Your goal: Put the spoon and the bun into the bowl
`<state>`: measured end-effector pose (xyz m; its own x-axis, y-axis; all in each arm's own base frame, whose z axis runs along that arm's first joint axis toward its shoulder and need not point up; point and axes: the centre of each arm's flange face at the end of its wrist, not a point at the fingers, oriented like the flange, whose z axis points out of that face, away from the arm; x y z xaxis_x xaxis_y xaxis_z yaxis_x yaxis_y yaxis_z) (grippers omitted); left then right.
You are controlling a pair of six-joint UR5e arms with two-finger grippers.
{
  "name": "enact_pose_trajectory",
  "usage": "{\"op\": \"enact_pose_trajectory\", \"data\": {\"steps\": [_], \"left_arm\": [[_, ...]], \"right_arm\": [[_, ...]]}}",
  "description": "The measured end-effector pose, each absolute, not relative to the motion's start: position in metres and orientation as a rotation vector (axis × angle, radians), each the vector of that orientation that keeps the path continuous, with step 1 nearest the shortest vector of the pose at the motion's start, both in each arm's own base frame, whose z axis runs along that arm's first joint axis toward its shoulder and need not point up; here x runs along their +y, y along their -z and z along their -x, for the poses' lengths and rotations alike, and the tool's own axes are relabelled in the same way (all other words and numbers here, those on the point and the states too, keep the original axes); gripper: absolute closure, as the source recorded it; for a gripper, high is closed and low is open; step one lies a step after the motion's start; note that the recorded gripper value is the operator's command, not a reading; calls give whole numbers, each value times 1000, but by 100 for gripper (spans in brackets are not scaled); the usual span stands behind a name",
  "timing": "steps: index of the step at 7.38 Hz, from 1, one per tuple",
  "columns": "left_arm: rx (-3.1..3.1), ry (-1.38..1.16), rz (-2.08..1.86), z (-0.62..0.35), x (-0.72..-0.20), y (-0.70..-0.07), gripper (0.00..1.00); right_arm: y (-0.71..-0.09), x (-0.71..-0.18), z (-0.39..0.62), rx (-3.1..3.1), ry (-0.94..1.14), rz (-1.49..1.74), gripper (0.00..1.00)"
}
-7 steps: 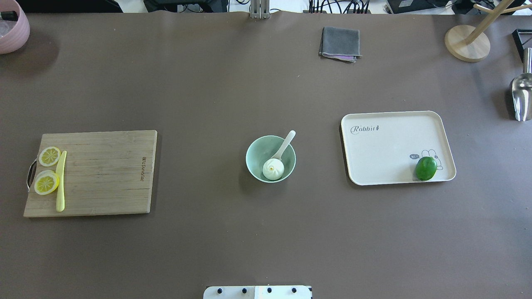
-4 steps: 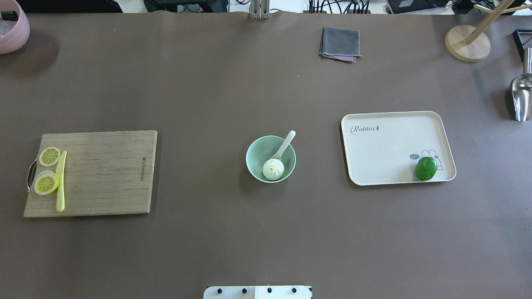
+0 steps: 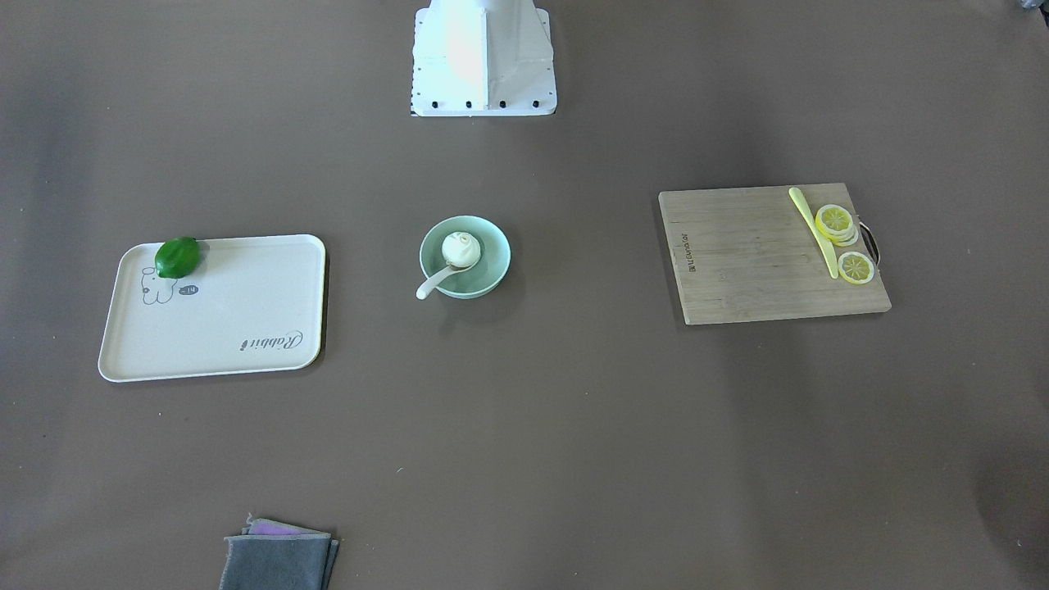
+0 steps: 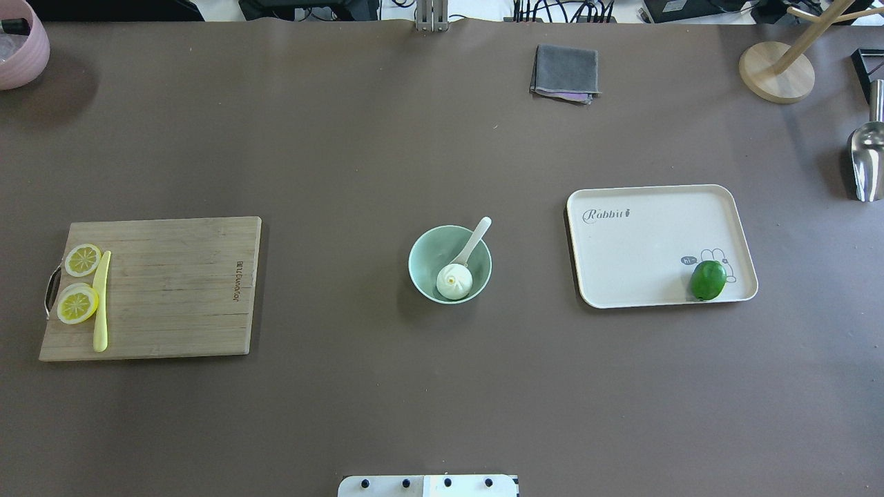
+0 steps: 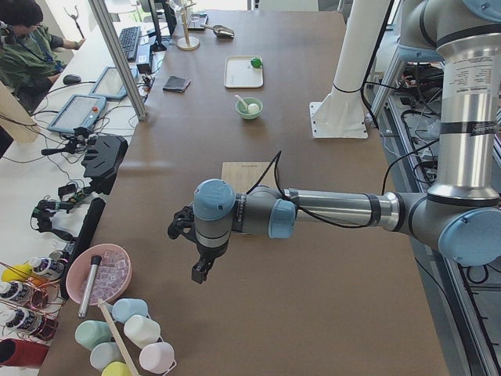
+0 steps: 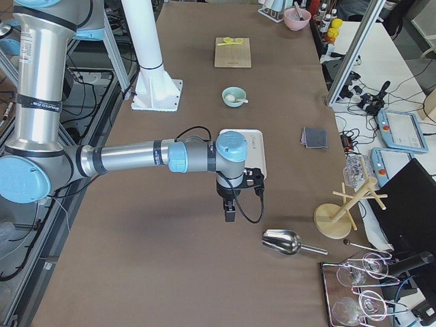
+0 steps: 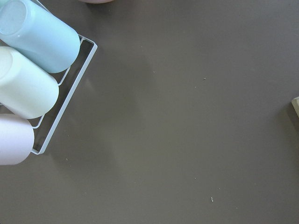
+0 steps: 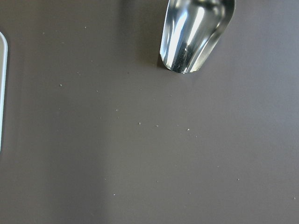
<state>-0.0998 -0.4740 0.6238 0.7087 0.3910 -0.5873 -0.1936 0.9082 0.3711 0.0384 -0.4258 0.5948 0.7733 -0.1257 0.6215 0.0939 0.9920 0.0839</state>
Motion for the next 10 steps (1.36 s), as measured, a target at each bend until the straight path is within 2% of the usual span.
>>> {"op": "enact_pose_trajectory", "data": {"steps": [10], "left_arm": [[713, -345, -312, 96, -471, -624, 1]], "right_arm": [[-623, -420, -38, -680, 99, 7, 0]]}}
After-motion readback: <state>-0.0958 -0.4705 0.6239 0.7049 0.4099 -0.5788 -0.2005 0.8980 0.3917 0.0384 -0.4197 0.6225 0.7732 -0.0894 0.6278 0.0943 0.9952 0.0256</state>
